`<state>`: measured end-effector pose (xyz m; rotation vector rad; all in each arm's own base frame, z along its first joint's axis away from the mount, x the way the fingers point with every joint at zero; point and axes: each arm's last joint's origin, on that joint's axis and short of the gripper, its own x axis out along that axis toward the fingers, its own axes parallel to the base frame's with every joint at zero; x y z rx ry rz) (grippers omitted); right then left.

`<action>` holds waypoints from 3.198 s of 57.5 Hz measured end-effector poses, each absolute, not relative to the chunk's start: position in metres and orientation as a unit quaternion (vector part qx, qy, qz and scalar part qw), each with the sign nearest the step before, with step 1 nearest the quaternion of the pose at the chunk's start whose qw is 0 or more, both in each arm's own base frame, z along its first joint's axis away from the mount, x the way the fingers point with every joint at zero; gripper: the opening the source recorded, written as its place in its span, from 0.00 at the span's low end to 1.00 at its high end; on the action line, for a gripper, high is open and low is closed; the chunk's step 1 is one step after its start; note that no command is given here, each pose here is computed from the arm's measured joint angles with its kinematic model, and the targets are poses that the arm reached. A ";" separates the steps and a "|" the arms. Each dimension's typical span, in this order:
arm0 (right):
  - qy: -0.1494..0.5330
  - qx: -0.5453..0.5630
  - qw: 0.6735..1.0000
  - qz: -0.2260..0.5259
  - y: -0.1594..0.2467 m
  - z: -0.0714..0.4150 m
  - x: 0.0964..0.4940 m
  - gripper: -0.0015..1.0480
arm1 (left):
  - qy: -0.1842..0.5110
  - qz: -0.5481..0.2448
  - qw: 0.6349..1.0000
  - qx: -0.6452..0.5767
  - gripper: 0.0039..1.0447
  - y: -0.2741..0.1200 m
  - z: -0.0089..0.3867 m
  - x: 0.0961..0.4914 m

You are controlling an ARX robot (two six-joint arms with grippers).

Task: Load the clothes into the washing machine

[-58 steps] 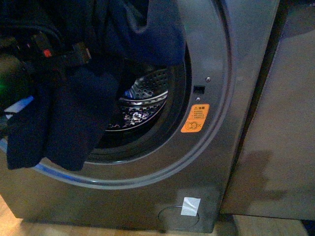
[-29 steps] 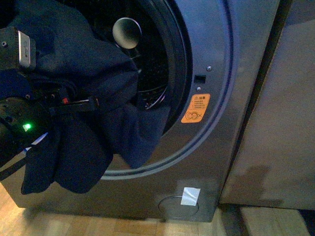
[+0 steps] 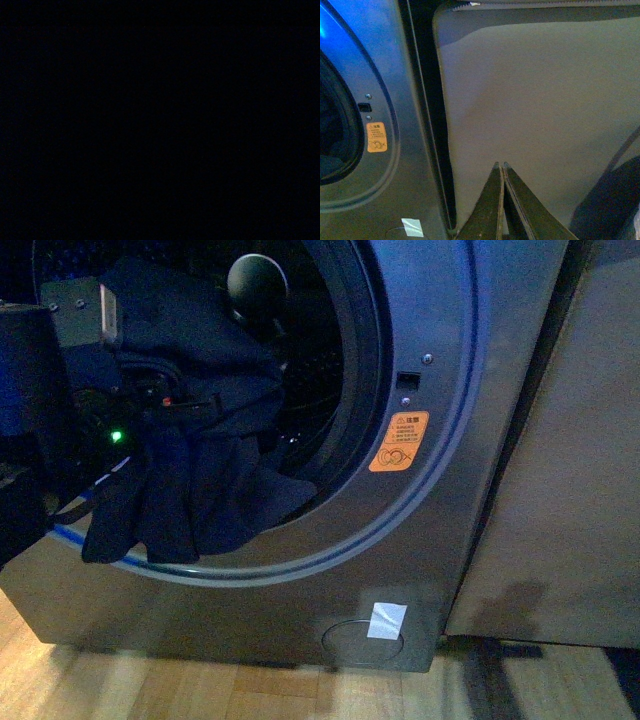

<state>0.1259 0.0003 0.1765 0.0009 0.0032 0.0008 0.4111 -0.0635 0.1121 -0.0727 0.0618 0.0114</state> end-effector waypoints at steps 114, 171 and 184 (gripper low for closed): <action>0.000 0.000 1.000 0.001 0.000 0.165 0.098 0.02 | 0.171 -0.002 0.985 0.018 0.94 -0.085 0.127 0.494; 0.000 0.000 1.000 0.001 0.000 0.165 0.098 0.02 | 0.007 -0.005 1.000 -0.002 0.19 -0.025 0.188 0.213; 0.000 0.000 1.000 0.001 0.000 0.165 0.098 0.02 | 0.004 0.000 1.000 -0.003 0.03 -0.015 0.181 0.187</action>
